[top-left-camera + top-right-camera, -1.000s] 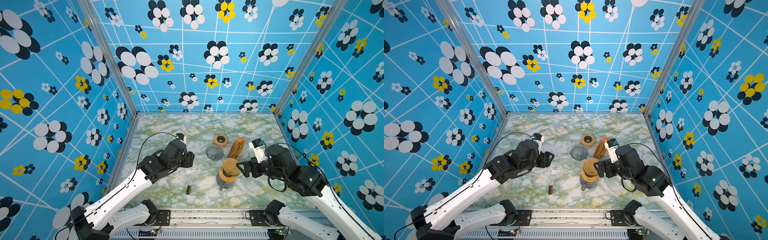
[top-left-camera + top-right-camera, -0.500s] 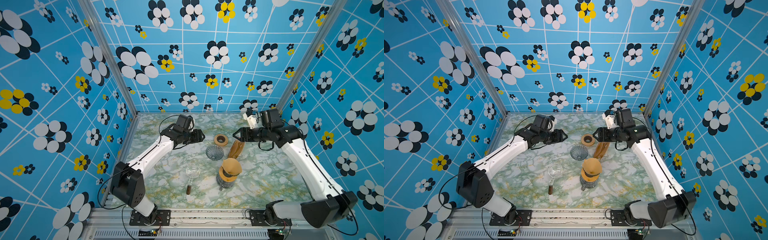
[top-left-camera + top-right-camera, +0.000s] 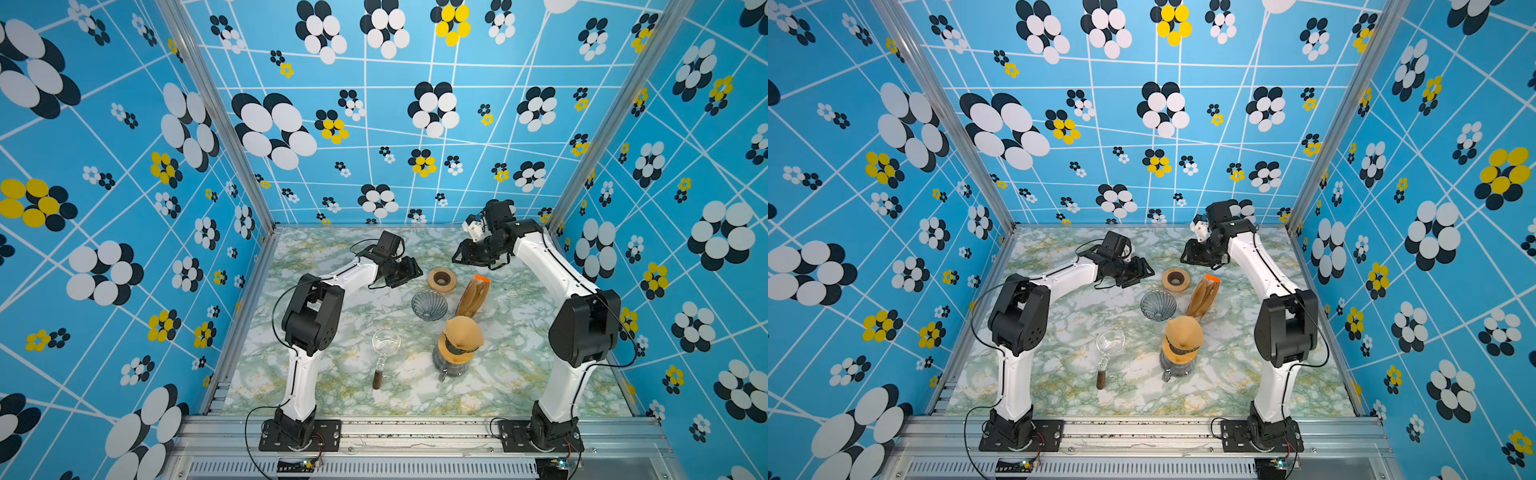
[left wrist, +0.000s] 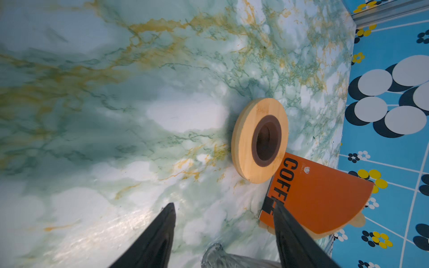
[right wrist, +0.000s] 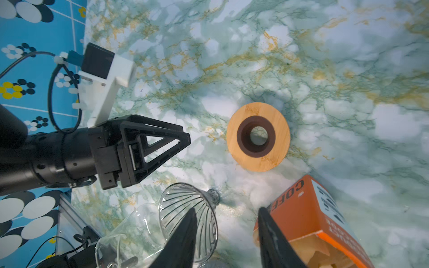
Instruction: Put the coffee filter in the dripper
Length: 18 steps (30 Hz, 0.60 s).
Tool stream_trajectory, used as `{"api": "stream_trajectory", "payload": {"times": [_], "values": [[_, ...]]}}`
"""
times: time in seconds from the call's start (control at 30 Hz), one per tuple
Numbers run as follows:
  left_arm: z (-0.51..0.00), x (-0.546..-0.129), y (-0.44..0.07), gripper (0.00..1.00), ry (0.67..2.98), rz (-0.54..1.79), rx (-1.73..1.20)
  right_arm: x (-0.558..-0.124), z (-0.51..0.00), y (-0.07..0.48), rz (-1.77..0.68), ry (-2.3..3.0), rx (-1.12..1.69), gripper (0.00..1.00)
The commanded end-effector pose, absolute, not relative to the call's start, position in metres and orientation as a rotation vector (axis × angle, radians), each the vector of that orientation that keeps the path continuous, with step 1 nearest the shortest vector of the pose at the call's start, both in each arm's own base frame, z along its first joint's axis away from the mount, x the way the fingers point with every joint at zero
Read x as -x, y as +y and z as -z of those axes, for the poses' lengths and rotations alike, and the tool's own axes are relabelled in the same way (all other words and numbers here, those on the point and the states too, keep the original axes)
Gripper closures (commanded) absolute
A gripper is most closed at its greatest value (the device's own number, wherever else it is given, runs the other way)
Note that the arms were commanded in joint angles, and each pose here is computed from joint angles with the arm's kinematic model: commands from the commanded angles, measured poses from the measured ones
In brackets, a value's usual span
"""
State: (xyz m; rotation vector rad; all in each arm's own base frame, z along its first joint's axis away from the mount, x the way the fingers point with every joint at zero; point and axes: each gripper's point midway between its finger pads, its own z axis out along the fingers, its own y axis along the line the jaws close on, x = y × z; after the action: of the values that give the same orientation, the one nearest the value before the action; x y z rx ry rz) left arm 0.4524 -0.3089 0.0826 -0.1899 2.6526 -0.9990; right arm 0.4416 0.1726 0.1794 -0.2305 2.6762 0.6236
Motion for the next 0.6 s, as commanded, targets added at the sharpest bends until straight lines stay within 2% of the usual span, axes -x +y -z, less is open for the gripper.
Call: {"api": "stream_trajectory", "payload": {"times": [0.0,0.57], "values": [[-0.091,-0.469,-0.321,0.32,2.6,1.066,0.213,-0.449,-0.16,0.162,-0.542,2.75,0.197,0.58],[-0.049,-0.478,-0.355,0.32,2.635,1.151,0.26,-0.48,-0.085,0.159,-0.398,2.939,0.091,0.72]]}}
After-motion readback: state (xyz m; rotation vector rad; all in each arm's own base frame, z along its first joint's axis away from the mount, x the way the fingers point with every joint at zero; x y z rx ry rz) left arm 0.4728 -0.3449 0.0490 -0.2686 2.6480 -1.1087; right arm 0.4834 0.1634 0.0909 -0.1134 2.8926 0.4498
